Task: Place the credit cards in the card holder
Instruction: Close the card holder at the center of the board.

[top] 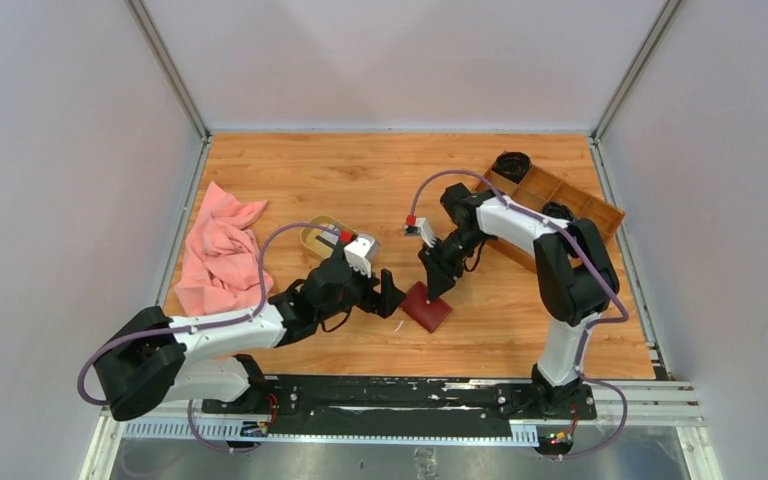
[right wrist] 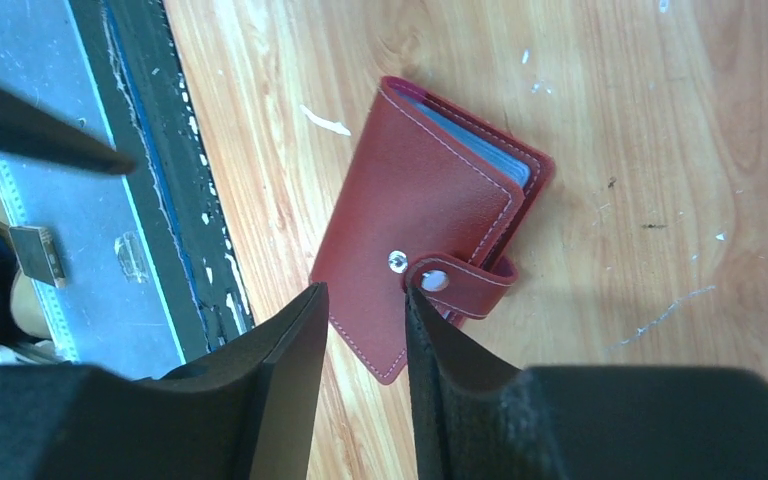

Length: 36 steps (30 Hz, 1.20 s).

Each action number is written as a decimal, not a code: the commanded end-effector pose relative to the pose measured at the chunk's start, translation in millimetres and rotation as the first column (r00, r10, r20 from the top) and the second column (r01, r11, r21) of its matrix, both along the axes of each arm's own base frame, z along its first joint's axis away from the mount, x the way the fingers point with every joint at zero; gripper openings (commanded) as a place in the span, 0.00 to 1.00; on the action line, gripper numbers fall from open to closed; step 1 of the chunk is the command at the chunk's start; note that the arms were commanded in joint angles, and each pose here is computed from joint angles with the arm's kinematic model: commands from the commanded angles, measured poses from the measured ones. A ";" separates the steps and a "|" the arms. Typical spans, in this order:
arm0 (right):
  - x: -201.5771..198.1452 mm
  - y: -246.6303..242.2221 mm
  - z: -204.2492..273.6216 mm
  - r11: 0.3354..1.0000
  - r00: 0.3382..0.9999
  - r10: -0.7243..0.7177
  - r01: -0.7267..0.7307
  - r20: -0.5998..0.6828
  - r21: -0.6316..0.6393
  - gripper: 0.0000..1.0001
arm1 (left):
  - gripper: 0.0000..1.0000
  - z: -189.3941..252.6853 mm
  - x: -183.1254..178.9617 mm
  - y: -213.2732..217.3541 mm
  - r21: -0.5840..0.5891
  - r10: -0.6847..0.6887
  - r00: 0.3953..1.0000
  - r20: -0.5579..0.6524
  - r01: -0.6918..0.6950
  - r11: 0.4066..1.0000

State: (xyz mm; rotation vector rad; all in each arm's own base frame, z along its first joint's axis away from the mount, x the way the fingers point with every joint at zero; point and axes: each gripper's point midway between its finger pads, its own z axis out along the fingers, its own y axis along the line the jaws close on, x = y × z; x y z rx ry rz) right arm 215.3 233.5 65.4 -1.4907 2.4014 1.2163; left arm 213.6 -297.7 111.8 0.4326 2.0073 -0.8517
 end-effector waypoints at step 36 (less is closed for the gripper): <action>-2.5 -31.2 57.2 0.982 0.975 -0.062 0.022 0.211 0.187 0.42 | 0.47 -83.1 8.1 -33.8 0.063 -0.174 0.966 -0.189 0.189 0.980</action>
